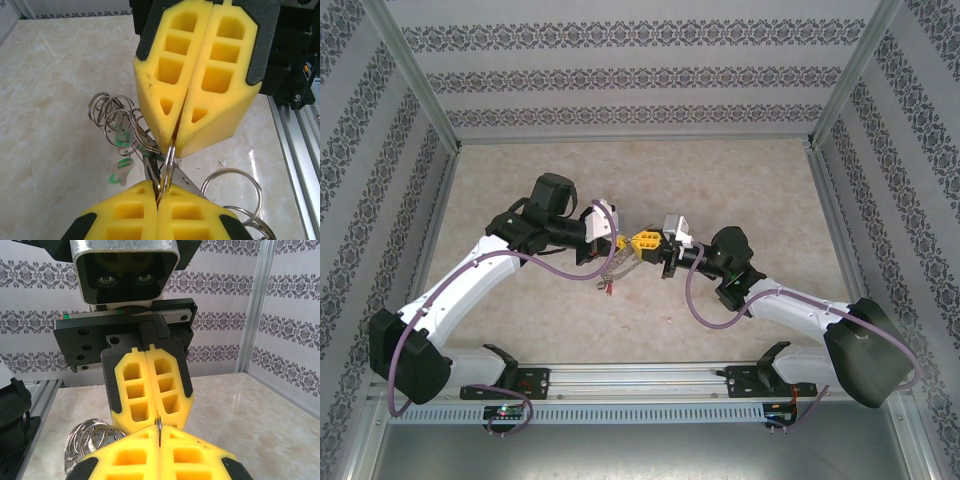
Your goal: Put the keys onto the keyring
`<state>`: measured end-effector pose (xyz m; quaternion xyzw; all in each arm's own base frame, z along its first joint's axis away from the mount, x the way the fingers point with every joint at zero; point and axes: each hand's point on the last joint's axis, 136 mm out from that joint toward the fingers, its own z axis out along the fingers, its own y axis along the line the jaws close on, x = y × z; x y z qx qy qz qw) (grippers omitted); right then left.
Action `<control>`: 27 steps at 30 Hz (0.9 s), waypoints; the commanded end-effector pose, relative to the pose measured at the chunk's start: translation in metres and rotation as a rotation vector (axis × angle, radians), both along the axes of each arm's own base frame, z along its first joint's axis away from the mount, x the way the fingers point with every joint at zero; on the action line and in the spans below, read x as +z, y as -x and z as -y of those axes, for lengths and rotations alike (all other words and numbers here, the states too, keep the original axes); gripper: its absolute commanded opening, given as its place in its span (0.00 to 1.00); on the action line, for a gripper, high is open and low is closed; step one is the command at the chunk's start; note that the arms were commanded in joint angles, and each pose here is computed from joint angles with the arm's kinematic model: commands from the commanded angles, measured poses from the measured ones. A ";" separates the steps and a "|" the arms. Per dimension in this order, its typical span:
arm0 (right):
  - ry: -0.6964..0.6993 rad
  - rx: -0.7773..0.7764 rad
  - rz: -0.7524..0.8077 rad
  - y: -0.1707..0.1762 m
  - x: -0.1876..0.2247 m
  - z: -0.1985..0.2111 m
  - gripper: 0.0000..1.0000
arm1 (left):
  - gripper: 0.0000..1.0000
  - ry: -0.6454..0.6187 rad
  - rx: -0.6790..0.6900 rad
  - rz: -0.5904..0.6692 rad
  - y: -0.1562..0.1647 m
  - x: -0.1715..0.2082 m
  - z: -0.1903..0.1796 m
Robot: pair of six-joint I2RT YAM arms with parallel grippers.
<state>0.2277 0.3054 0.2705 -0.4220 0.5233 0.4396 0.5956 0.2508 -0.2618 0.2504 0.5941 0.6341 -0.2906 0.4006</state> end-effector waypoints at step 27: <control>-0.089 -0.019 0.055 0.002 0.020 -0.003 0.00 | 0.22 0.124 0.022 0.022 -0.001 0.029 0.003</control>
